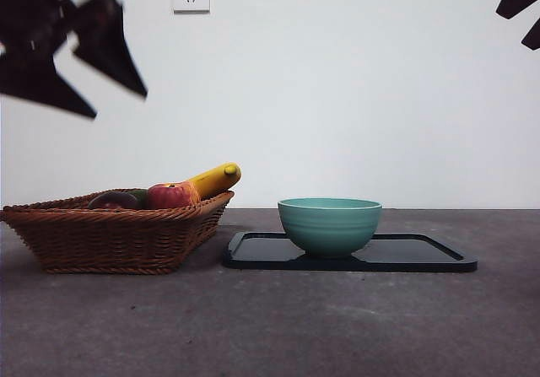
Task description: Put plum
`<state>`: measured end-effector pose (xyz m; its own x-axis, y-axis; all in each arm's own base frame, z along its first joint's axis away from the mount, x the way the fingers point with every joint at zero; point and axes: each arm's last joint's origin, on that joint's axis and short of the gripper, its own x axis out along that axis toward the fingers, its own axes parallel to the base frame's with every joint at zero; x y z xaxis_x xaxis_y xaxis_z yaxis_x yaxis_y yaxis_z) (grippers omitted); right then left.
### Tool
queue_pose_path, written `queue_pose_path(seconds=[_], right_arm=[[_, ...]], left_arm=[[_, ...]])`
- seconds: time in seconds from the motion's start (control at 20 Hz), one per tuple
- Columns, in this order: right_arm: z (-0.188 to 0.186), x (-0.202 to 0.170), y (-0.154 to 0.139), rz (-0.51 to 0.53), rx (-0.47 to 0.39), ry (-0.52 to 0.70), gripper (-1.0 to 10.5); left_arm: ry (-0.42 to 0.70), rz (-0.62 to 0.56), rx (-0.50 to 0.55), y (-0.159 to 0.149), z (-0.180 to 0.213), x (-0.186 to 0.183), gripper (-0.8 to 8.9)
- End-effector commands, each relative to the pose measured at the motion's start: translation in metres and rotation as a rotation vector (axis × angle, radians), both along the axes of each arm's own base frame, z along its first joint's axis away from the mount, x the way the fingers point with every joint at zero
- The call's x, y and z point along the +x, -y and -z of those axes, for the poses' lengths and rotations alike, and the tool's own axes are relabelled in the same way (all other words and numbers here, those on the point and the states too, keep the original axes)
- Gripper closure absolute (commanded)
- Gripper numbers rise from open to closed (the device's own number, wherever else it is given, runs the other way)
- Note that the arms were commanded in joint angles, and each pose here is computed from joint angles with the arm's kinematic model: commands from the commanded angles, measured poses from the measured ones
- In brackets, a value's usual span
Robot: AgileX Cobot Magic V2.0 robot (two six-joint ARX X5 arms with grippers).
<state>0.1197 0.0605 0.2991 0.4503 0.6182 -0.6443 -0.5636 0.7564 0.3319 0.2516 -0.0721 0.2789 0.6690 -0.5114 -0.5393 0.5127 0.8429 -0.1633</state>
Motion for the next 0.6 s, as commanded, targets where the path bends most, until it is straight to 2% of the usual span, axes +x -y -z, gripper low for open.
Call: queue_pose_path(seconds=[0.05, 0.3, 0.6], right_arm=[[-0.002, 0.002, -0.002, -0.004, 0.010, 0.009, 7.5], [-0.003, 0.003, -0.002, -0.004, 0.017, 0.027, 7.5], [-0.003, 0.003, -0.002, -0.004, 0.018, 0.029, 7.5]], left_arm=[[0.016, 0.054, -0.062, 0.001, -0.021, -0.018, 3.77], [-0.005, 0.138, -0.102, -0.004, -0.041, -0.061, 3.77], [-0.143, 0.305, -0.156, -0.011, -0.042, -0.101, 3.77]])
